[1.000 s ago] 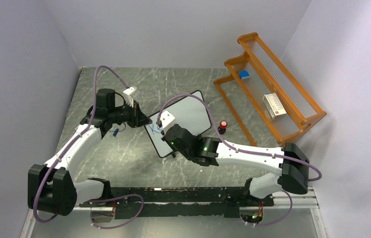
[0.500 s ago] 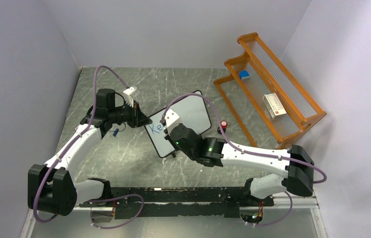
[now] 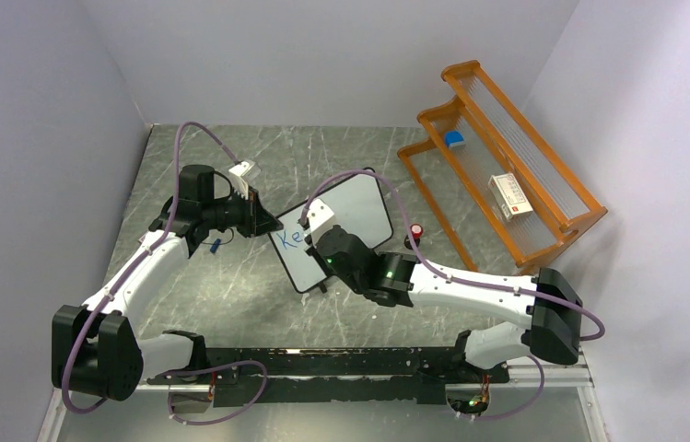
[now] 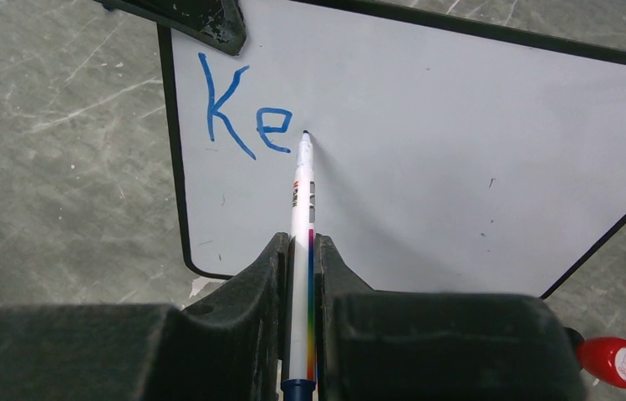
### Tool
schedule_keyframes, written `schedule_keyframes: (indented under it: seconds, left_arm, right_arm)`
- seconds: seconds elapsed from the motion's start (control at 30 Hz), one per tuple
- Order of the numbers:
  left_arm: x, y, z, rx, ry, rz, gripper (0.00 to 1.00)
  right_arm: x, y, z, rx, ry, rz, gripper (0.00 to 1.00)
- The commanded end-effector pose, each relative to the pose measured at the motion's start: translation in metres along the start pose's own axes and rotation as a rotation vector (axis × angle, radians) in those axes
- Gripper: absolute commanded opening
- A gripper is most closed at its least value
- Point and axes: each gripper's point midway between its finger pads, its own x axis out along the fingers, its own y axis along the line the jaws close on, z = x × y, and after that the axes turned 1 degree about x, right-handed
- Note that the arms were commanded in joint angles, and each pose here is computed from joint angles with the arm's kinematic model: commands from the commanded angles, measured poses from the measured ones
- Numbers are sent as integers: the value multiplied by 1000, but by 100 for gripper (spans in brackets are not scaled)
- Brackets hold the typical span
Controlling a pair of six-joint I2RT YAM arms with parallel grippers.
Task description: Write a sentence on the whiteboard
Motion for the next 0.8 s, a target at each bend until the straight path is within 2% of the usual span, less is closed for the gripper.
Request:
schedule_keyframes:
  seconds: [0.0,0.77]
  left_arm:
    - [3,20,-25,-29,86,89,5]
    - [3,20,-26,-26,86,92,5]
  right_arm:
    - [4,1,2,15,-12,5,0]
    - [7,-19,-2,32,-2,-76,0]
